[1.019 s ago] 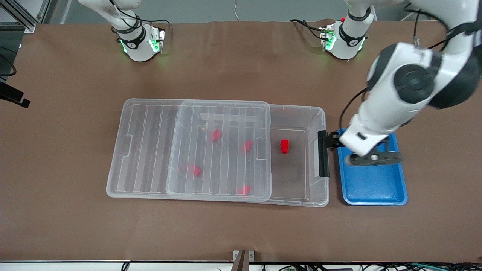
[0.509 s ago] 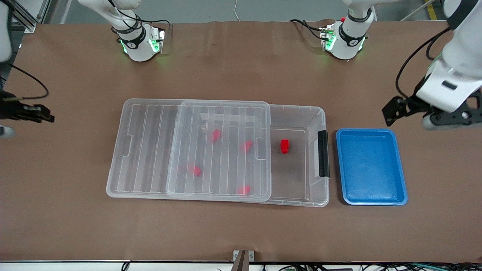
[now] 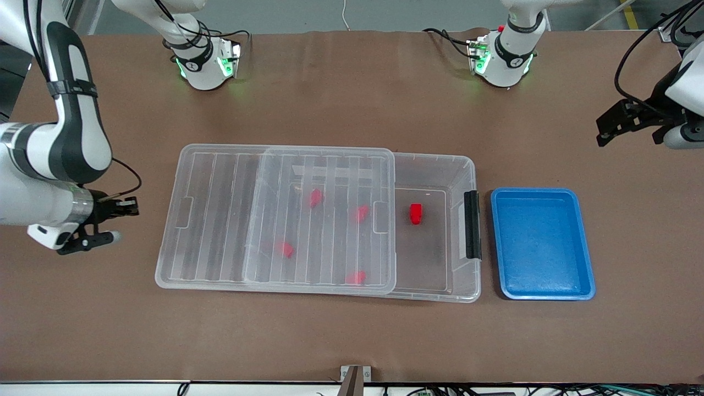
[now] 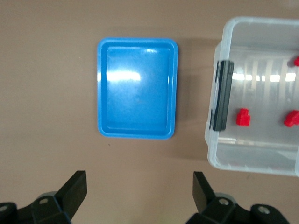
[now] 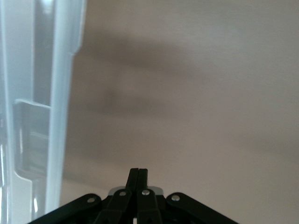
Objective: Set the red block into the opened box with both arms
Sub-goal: 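Reach the right gripper to the edge of the slid lid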
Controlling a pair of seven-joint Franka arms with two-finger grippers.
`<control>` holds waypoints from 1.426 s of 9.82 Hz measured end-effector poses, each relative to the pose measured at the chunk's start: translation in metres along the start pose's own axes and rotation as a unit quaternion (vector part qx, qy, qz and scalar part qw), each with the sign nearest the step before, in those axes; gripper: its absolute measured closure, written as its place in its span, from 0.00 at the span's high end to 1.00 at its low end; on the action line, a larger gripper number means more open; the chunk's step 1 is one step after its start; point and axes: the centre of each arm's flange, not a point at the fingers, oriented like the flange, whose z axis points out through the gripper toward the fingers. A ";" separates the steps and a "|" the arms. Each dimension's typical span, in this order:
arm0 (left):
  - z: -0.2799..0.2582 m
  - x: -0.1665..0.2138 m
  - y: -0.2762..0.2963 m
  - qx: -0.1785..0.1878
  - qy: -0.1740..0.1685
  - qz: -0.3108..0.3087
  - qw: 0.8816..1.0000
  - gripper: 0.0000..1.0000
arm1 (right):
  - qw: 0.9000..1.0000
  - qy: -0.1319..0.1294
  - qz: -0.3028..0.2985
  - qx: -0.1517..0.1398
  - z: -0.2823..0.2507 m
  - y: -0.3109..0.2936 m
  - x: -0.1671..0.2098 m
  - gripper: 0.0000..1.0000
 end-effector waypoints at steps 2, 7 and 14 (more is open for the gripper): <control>0.002 -0.019 -0.007 -0.003 -0.007 -0.001 1.000 1.00 | 1.000 -0.001 -0.021 0.012 0.020 -0.027 0.009 0.01; 0.003 -0.026 0.009 0.000 -0.009 0.014 1.000 1.00 | 0.997 0.003 -0.050 0.050 0.028 -0.088 0.022 0.01; 0.011 -0.027 0.017 0.001 -0.020 0.022 1.000 1.00 | 0.998 -0.003 -0.043 0.052 0.039 -0.196 0.038 0.01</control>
